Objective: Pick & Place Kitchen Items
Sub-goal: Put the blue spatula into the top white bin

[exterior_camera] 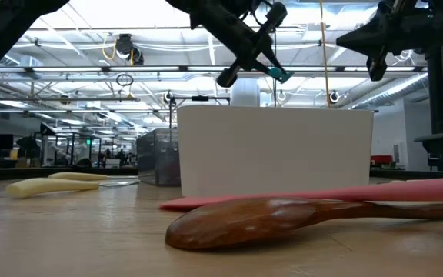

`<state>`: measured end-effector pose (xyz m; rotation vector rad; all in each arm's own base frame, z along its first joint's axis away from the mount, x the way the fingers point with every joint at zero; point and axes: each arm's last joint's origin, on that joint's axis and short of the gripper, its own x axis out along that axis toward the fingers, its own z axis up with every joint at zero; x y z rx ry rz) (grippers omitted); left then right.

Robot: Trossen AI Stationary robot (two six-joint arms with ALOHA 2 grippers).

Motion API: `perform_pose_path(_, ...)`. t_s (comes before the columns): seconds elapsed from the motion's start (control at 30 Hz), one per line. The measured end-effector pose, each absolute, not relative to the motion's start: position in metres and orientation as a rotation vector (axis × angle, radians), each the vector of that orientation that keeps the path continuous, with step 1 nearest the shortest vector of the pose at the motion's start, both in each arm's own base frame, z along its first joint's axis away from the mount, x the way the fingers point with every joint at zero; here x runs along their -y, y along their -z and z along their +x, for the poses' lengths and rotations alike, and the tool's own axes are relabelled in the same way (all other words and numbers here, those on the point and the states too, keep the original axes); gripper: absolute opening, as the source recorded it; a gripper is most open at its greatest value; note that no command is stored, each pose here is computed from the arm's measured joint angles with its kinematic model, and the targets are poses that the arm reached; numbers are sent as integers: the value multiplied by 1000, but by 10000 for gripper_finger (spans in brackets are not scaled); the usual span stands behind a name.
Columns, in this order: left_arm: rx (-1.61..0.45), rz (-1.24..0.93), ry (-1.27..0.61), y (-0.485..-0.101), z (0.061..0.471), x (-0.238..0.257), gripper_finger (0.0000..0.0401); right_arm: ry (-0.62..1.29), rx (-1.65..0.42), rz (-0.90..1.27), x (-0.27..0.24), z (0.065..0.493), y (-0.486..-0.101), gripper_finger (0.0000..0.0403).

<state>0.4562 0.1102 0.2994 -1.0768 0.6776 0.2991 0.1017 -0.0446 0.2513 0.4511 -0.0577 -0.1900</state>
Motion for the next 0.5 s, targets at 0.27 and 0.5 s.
perform_pose_path(0.27,-659,-1081,-260,-296,462,-110,17,221,42,527,47,106,-248,0)
perform_pose_path(0.5,-597,-1040,-216,-302,466,-110,17,229,11,564,52,114,-245,0)
